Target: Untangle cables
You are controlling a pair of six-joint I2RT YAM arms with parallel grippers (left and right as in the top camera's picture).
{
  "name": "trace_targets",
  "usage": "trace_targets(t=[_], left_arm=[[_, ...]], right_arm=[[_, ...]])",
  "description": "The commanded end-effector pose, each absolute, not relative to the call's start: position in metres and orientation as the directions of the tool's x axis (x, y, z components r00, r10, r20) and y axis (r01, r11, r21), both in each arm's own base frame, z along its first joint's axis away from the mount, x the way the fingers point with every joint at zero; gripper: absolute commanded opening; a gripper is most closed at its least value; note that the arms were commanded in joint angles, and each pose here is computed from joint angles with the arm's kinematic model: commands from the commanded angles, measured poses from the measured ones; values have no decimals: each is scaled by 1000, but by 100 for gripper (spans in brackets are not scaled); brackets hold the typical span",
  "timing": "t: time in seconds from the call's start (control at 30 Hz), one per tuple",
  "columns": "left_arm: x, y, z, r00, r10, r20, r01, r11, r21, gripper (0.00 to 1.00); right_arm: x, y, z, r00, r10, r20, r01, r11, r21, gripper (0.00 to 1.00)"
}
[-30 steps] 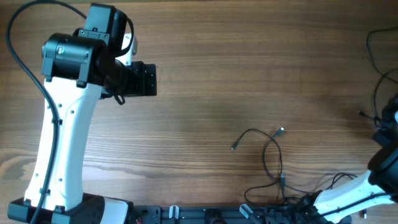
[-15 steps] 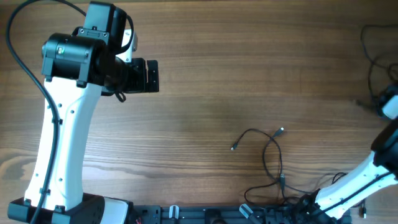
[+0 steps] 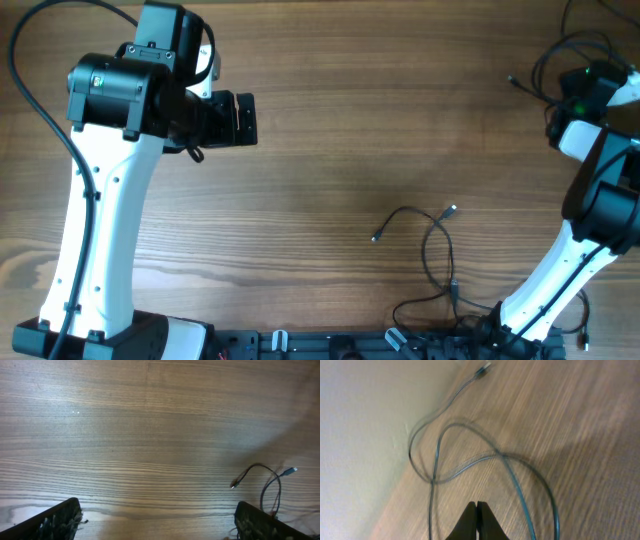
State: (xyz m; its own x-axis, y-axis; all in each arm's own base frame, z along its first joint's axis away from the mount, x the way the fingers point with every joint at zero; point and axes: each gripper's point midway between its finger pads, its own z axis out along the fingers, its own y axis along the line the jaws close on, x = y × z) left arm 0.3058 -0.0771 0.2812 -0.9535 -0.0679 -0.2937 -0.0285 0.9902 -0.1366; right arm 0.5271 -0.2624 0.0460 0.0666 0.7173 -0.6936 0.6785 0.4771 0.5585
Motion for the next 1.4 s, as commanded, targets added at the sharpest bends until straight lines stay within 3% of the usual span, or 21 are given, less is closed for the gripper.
trace_targets(t=[0.0, 0.1, 0.17, 0.2, 0.27, 0.3, 0.37, 0.4, 0.43, 0.47, 0.5, 0.57, 0.67, 0.9, 0.93, 0.97, 1.07, 1.17, 1.23, 1.37], left_arm=[[310, -81, 282, -949, -86, -304, -37, 986, -161, 100], [321, -84, 285, -933, -132, -335, -71, 980, -187, 100], [325, -85, 286, -928, -132, -349, -68, 979, -191, 100], [327, -85, 287, -924, -134, -358, -67, 979, -194, 100], [339, -88, 292, -905, -138, -403, -56, 977, -208, 100], [346, -89, 296, -891, -140, -432, -48, 975, -217, 100], [358, -92, 303, -867, -145, -477, -36, 973, -230, 100], [363, -93, 305, -857, -143, -496, -28, 972, -233, 100], [367, -94, 307, -850, -126, -512, -8, 974, -227, 100], [370, -94, 307, -846, -111, -521, 7, 975, -220, 100], [371, -95, 306, -846, -101, -524, 16, 976, -215, 99], [373, -95, 301, -853, -97, -513, 16, 977, -211, 100], [376, -96, 292, -867, -94, -489, 10, 979, -206, 100], [383, -98, 277, -884, -90, -458, 3, 980, -197, 100], [383, -98, 277, -885, -89, -457, 3, 980, -197, 100], [382, -97, 277, -888, -89, -452, 1, 981, -195, 100], [382, -97, 277, -886, -86, -455, 5, 981, -195, 100], [382, -97, 277, -887, -80, -455, 10, 981, -192, 100], [381, -97, 276, -889, -47, -456, 38, 984, -176, 100], [381, -97, 276, -888, -37, -458, 47, 984, -171, 100]], right_arm=[[539, -191, 95, -284, 652, -703, 464, 735, 494, 4], [489, -125, 108, -535, 669, -516, 437, 742, 509, 6], [454, -103, 113, -576, 722, -383, 524, 686, 506, 26], [438, -96, 115, -578, 748, -327, 569, 656, 496, 28], [390, -84, 113, -478, 870, -122, 760, 479, 439, 31], [343, -88, 98, -244, 970, 8, 937, 233, 260, 34], [271, -87, 83, 35, 999, 36, 998, -33, -56, 41], [239, -81, 83, 115, 993, 33, 977, -106, -187, 49], [214, -73, 84, 145, 988, 45, 948, -126, -291, 52], [189, -64, 86, 151, 986, 65, 915, -114, -387, 84], [177, -60, 87, 152, 986, 75, 895, -105, -432, 88], [151, -51, 95, 172, 981, 85, 841, -101, -532, 86], [143, -46, 104, 143, 986, 84, 864, -83, -496, 80], [99, -43, 133, 203, 976, -84, 962, -215, -170, 82], [84, -49, 129, 247, 958, -148, 954, -267, -135, 87], [76, -54, 123, 283, 940, -192, 947, -306, -103, 100], [101, -53, 119, 327, 935, -136, 944, -316, 93, 100], [135, -74, 98, 424, 889, -174, 894, -379, 241, 100], [147, -79, 71, 492, 855, -167, 858, -444, 257, 99], [131, -75, 26, 609, 765, -209, 790, -610, 69, 98]])
